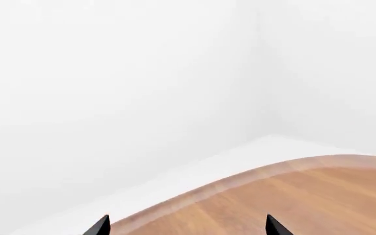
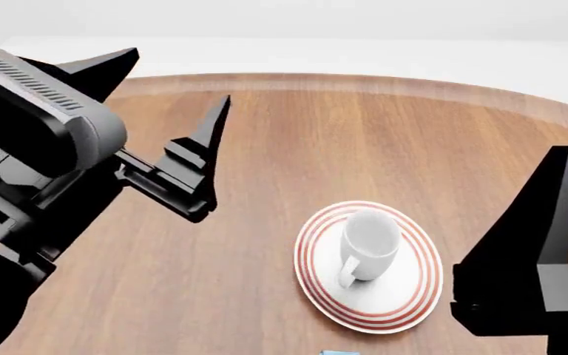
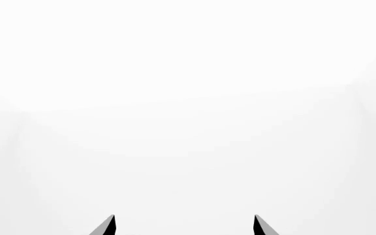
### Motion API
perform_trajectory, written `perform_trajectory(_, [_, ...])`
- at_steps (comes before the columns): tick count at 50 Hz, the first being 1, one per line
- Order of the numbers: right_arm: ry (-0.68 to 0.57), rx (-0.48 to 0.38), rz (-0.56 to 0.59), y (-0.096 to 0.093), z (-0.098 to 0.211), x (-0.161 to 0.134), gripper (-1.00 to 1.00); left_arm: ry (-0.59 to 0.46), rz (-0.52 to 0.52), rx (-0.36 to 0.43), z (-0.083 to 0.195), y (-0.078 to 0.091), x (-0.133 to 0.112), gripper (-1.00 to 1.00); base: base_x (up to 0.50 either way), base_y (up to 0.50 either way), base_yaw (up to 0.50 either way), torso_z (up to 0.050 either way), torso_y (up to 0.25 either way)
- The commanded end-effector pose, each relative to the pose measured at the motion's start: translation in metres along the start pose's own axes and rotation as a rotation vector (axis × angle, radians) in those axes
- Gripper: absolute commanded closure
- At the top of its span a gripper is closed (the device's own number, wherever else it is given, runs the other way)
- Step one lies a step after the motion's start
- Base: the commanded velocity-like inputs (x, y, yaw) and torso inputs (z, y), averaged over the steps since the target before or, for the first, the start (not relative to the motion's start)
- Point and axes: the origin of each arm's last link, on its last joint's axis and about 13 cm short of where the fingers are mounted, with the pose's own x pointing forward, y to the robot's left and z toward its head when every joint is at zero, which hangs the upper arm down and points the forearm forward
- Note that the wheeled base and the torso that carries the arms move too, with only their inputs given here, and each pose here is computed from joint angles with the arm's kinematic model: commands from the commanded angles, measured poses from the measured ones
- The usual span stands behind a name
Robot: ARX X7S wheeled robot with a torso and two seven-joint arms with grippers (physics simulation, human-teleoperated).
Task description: Pick up the white mug and put it on the plate, and put the chocolate pudding to the right of the plate.
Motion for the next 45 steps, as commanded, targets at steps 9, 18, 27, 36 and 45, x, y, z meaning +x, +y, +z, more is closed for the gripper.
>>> perform_trajectory(9, [-0.008,-0.042,0.029,0.003,0.006,0.003,-1.00,-0.086,0.070,0.024,0.009,0.008,-0.014,-1.00,0.00,0.00,0.00,0.000,0.000])
perform_trajectory(18, [0.038,-0.030,0.071,0.010,0.019,0.004,-1.00,-0.097,0.077,0.032,0.011,0.009,-0.019,-1.00,0.00,0.00,0.00,0.000,0.000])
perform_trajectory(27, [0.239,0.003,0.016,0.015,0.028,0.001,-1.00,-0.102,0.066,0.029,0.010,0.007,-0.020,-1.00,0.00,0.00,0.00,0.000,0.000])
perform_trajectory(36, [0.526,-0.149,-0.029,0.019,0.021,-0.012,-1.00,-0.101,0.054,0.019,0.010,0.007,-0.020,-1.00,0.00,0.00,0.00,0.000,0.000])
perform_trajectory(45, [0.561,-0.200,-0.045,0.016,0.019,-0.015,-1.00,-0.100,0.061,0.020,0.013,0.008,-0.020,-1.00,0.00,0.00,0.00,0.000,0.000])
